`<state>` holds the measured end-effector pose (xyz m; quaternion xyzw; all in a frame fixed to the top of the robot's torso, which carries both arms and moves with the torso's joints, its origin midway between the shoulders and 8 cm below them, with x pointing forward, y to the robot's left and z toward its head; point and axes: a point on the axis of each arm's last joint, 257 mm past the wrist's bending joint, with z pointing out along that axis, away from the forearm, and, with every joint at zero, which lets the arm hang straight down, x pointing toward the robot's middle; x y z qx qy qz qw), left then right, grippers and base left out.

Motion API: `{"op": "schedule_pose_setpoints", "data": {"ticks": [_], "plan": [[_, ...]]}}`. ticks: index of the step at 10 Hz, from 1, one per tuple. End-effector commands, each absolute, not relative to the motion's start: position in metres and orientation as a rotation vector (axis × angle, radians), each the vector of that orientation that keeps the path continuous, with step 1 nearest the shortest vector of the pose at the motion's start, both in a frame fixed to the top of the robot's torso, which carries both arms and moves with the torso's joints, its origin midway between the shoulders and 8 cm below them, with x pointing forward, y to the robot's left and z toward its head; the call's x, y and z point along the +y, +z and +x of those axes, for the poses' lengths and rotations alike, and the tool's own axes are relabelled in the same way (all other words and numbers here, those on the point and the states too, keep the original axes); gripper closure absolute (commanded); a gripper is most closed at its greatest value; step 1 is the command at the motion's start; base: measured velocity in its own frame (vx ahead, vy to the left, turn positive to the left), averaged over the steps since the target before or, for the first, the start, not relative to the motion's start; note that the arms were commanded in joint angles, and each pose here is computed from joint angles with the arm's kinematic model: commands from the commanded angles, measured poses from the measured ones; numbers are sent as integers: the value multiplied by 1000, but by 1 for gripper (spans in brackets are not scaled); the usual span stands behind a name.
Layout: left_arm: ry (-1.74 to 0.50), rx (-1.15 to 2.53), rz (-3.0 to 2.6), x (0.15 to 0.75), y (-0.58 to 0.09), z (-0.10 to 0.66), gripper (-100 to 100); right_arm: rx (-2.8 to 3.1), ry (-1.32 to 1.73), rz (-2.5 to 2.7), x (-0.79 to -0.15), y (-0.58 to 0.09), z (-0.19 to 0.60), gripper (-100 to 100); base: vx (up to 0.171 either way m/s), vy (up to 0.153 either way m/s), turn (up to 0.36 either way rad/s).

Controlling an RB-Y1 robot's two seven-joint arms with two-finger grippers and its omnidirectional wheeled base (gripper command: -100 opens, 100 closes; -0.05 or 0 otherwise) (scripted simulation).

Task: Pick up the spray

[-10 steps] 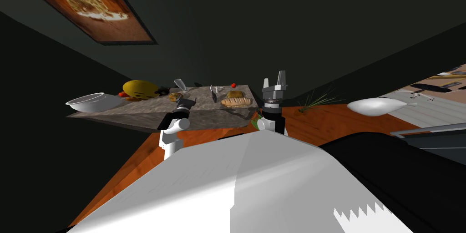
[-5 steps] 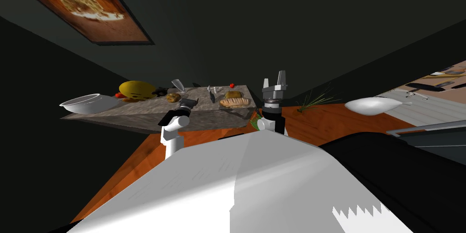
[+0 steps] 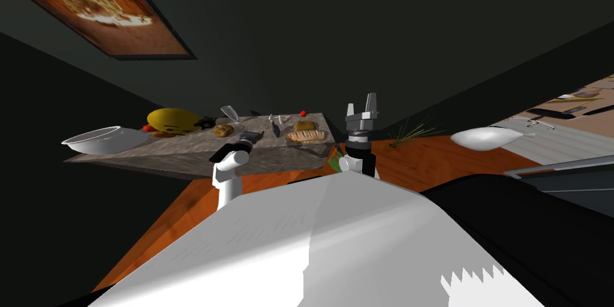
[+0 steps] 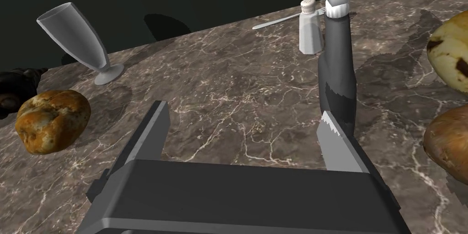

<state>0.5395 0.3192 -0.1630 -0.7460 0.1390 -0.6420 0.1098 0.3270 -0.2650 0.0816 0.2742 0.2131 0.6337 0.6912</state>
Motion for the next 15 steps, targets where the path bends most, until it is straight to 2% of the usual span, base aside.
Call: {"op": "schedule_pose_setpoints", "data": {"ticks": [1, 10, 15], "plan": [[-1878, 378, -2262, 317, -171, 541, -100, 476, 1416, 613, -265, 82, 327, 0, 40, -50, -29], [-1754, 168, -2602, 323, -219, 539, -100, 476, 1416, 613, -265, 82, 327, 0, 64, -67, -36], [-1709, 98, -2677, 328, -228, 538, -100, 476, 1416, 613, -265, 82, 327, 0, 48, -23, -17]]}}
